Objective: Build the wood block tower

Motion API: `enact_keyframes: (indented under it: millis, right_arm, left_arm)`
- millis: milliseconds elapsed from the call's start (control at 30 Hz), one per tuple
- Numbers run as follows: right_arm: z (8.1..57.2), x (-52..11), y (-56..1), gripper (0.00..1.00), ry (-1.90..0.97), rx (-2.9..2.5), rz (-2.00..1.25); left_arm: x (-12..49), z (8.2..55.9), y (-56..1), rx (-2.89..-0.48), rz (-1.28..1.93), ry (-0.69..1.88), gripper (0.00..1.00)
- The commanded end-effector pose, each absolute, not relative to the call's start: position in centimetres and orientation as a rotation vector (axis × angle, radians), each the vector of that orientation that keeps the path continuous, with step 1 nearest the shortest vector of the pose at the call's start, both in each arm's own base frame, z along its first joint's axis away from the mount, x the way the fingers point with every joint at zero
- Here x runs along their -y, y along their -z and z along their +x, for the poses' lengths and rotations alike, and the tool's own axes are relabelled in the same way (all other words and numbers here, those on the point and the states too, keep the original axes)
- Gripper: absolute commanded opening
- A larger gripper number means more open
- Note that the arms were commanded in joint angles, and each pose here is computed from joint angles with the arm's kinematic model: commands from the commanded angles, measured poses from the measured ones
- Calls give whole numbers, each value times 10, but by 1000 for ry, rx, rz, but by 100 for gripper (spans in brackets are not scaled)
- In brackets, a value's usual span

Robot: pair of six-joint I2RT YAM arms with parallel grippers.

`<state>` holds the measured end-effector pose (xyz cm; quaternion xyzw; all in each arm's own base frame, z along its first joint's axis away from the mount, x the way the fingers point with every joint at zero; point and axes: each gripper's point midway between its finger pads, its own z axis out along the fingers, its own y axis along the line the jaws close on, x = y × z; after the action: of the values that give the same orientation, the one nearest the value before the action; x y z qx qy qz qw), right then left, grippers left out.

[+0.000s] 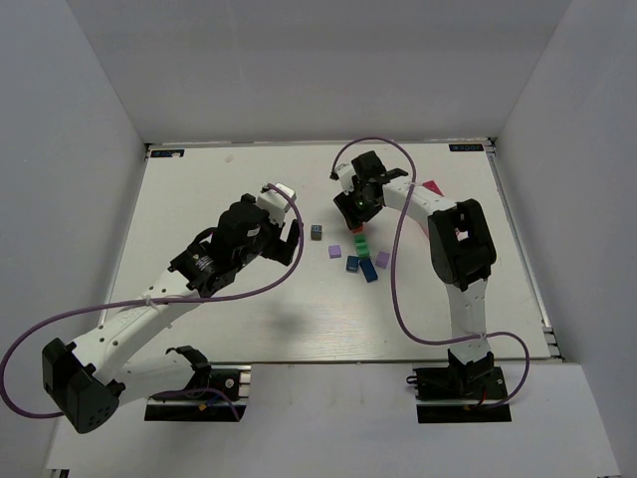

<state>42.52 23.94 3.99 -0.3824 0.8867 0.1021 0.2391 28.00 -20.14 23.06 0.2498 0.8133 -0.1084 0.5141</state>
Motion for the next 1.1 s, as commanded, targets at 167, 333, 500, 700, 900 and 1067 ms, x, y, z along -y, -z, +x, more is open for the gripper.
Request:
enact_keyframes:
  millis: [167,333,500,700,900,1067]
  right_arm:
    - [434,-246,-47,56,-276,-2409,-1039]
    - [434,-245,-47,47,-274,-2404,-1045]
    - [429,-251,-54,44,-264,-2359,-1109]
    - [420,-263,-62,36,-290,-2262,-1250]
    - [407,-279,-67,30,-338,-2173,-1388]
    - [400,-293,-75,30,-359,-2086,-1479]
  left_arm:
    - [200,280,-235,-1934,593,265,99]
    - [200,280,-235,-1934,593,265,99]
    - [201,281,-232,-1942,596,262,99]
    - [202,280,-232,-1942,602,271,99]
    - [201,280,-228,-1950,606,267,99]
    - [201,280,-228,-1950,606,267,99]
